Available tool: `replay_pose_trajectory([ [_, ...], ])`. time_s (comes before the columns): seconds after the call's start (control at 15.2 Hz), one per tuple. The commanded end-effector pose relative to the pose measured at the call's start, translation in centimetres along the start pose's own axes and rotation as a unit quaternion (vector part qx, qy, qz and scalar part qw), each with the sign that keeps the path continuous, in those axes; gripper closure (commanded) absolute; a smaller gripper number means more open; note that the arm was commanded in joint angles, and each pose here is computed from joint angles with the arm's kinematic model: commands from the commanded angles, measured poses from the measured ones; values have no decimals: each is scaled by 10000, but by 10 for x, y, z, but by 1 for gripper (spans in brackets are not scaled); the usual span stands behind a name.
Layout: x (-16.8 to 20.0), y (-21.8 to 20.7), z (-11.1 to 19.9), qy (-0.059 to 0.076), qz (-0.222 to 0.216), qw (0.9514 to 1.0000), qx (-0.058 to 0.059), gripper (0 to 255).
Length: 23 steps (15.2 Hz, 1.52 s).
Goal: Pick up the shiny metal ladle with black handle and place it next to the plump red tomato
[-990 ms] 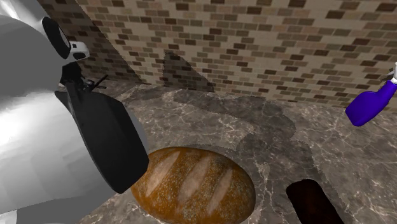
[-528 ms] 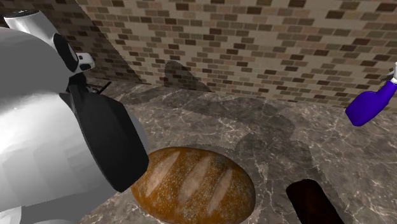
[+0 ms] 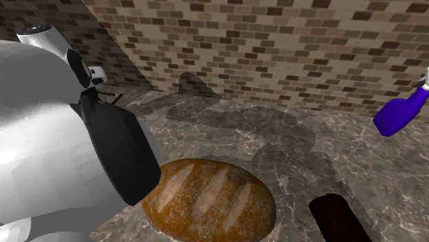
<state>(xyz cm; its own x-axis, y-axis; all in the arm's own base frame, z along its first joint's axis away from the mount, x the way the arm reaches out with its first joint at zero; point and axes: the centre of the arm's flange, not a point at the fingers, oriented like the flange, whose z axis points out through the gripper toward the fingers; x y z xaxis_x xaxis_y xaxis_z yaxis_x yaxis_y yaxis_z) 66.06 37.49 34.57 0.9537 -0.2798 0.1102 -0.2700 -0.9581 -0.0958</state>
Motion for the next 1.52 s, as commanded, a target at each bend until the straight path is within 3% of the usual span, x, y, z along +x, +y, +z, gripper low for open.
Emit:
replay_pose_trajectory([
  [0.0,0,0,0,2,0,10000,2,255],
  [0.26,0,0,0,2,0,10000,2,255],
  [0.33,0,0,0,2,0,10000,2,0],
  [0.66,0,0,0,2,0,10000,2,0],
  [0.92,0,0,-50,2,0,10000,2,0],
  [1.45,0,0,-50,2,0,10000,2,0],
])
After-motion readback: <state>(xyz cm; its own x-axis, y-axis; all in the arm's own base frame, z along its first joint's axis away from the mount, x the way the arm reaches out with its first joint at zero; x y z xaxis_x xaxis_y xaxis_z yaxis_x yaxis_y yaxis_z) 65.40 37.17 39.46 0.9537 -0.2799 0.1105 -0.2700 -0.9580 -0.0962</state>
